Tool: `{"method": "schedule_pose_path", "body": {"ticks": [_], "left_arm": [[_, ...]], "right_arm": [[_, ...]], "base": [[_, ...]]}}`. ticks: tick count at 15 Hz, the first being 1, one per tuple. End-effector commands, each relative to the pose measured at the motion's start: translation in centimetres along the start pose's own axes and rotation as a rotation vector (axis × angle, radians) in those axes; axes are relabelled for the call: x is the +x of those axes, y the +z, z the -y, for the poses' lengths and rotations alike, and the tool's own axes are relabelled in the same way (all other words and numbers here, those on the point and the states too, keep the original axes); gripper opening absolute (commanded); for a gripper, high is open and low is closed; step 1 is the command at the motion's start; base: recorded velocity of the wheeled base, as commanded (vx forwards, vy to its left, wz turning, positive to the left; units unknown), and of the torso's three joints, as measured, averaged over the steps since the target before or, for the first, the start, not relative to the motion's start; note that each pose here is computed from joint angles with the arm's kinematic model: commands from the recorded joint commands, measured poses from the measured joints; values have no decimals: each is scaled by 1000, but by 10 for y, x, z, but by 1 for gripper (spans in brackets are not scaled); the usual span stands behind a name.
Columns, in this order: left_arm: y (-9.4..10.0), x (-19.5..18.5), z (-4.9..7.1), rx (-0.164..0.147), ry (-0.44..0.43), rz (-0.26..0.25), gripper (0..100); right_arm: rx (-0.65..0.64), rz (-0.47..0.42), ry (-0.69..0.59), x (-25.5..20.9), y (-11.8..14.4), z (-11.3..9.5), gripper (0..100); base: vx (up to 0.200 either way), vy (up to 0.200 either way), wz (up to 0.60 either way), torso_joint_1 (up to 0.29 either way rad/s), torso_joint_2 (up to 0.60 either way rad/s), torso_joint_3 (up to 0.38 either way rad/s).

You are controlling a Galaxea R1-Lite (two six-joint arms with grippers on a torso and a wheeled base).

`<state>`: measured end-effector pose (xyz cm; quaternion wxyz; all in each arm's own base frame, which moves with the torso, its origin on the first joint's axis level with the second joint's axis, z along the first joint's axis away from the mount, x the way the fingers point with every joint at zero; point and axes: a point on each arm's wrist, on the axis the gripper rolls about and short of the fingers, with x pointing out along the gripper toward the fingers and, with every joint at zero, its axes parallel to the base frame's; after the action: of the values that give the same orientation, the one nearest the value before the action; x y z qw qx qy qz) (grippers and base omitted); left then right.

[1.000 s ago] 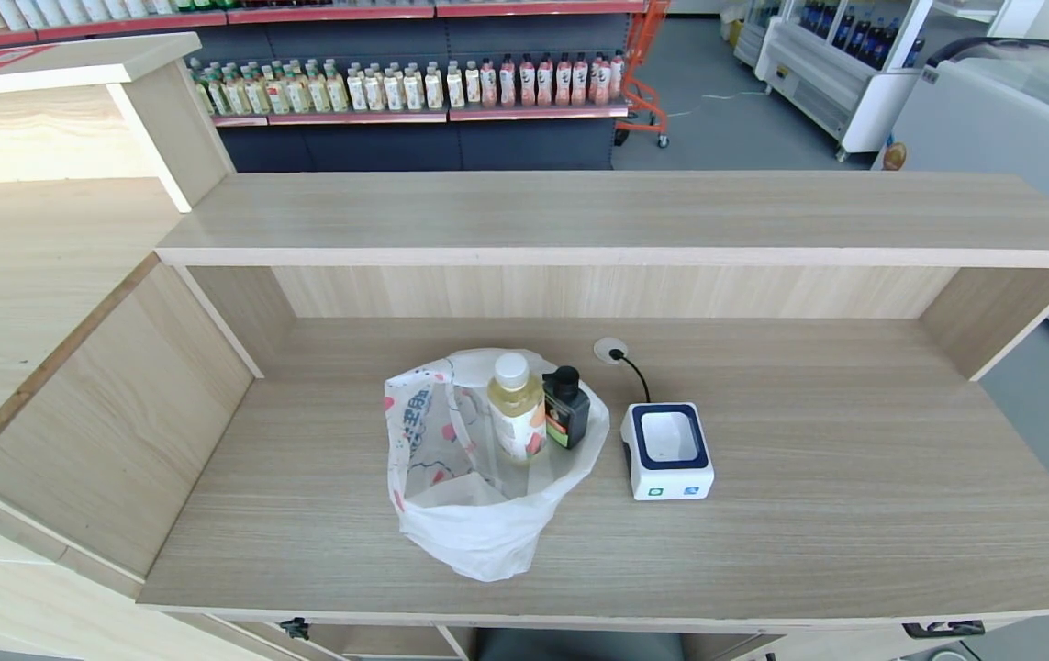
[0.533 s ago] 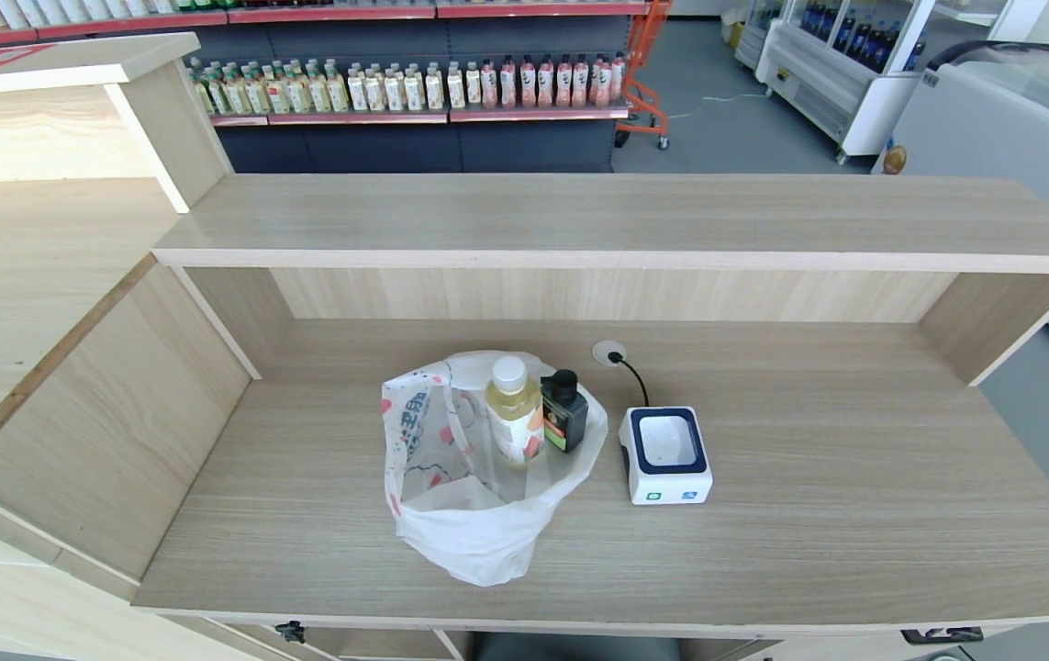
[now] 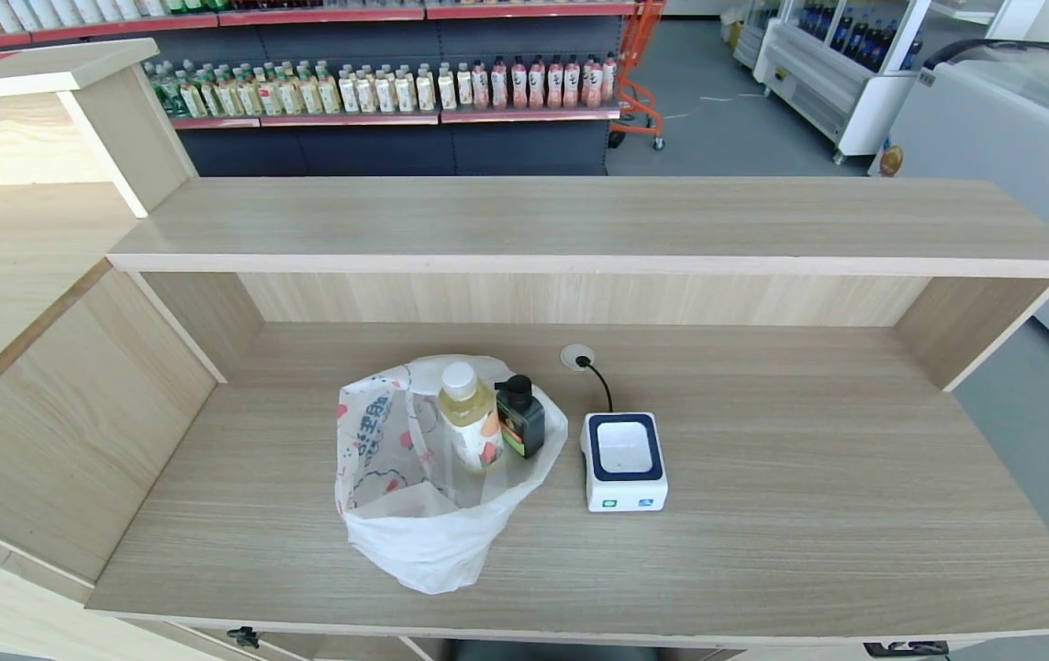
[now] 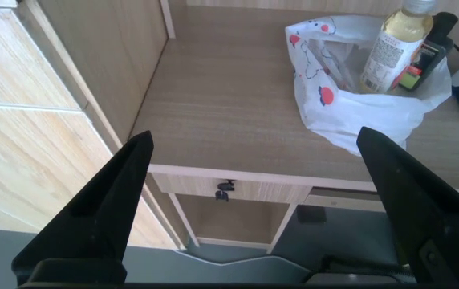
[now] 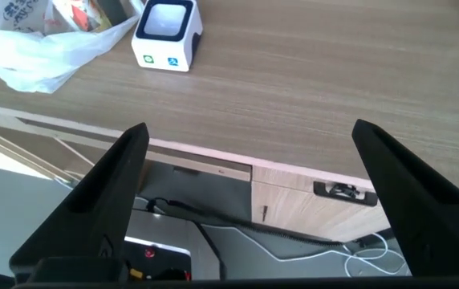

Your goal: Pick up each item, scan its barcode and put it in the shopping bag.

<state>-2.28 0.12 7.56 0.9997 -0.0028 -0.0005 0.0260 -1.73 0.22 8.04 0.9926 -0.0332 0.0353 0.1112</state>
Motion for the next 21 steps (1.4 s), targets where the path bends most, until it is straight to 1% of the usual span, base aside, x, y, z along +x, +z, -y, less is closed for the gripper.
{"method": "schedule_pose_path", "body": {"ticks": [1,2,5,21], "left_arm": [[0,0,0,1,0,1,100],[0,0,0,-1,0,1,100],[0,0,0,-1,0,1,100],[0,0,0,-2,0,1,100]], "right_arm": [[0,-4,1,0,1,0,100],[0,-4,1,0,1,0,100],[1,-7,1,1,0,0,100],[10,-4,1,1,0,0,100]], "base": [[0,0,0,0,0,0],[0,0,0,0,0,0],[0,-200,0,6,1,2],[0,0,0,0,0,0]]}}
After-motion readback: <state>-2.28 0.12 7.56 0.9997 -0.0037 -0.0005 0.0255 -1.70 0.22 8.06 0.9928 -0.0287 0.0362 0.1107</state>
